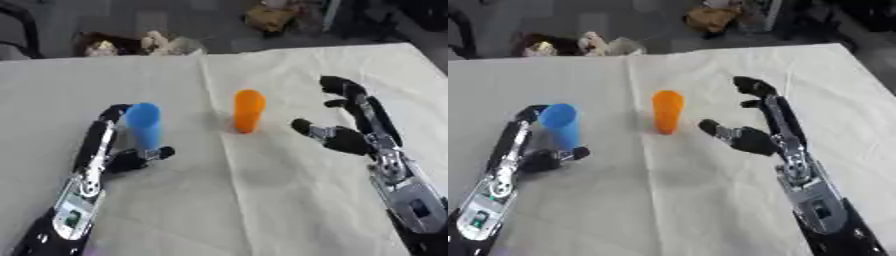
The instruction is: Pour the contents of one cup into another cup.
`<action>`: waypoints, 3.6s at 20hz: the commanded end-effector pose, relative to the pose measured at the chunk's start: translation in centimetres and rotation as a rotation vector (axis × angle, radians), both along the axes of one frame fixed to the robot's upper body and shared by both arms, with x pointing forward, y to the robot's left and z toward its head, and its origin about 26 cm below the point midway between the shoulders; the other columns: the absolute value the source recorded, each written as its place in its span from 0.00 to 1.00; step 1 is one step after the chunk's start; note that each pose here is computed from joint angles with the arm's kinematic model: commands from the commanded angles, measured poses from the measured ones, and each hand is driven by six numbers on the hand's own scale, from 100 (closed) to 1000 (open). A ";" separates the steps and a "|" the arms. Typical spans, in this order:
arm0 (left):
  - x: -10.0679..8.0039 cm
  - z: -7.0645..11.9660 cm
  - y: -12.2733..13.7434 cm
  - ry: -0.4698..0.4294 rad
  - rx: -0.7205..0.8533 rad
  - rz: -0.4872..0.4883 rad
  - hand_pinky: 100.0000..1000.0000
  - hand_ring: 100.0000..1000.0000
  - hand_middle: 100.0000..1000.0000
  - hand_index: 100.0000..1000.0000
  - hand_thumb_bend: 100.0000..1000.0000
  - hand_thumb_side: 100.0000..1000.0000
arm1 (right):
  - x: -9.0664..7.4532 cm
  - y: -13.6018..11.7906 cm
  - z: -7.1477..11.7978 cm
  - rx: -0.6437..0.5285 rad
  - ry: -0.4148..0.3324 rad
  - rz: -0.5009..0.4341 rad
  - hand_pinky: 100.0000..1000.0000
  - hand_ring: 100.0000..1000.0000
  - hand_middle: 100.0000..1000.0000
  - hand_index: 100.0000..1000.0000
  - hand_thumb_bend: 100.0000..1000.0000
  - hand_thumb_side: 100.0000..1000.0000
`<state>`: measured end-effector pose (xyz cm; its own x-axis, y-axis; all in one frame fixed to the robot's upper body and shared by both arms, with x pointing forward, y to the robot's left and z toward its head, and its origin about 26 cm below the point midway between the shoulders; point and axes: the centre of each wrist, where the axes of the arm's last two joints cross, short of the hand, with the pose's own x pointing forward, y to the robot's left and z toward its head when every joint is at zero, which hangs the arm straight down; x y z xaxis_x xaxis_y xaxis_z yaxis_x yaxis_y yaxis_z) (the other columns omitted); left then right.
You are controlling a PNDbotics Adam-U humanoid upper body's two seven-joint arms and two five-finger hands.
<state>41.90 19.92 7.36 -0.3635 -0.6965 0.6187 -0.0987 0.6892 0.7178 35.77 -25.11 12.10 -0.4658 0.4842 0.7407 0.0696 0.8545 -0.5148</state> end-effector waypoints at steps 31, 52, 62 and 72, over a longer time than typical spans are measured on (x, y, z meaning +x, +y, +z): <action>-0.1 3.0 -0.9 -0.053 -0.276 -0.039 0.65 0.50 0.13 0.36 0.53 0.09 | 0.1 0.3 1.1 0.003 -0.031 0.019 0.71 0.83 0.78 0.84 0.72 0.39; -4.4 9.5 0.9 -0.191 -0.476 -0.117 0.58 0.42 0.07 0.29 0.14 0.00 | 2.5 0.9 -0.4 -0.043 0.053 0.016 0.69 0.81 0.76 0.83 0.70 0.38; -5.9 10.4 1.0 -0.168 -0.504 -0.182 0.58 0.42 0.07 0.29 0.10 0.00 | 4.2 1.2 -2.5 -0.132 0.104 0.006 0.74 0.86 0.81 0.84 0.74 0.41; -6.3 10.3 0.5 -0.151 -0.512 -0.217 0.59 0.43 0.07 0.29 0.10 0.00 | 5.8 2.3 -3.8 -0.258 0.075 -0.055 0.86 0.92 0.82 0.85 0.75 0.43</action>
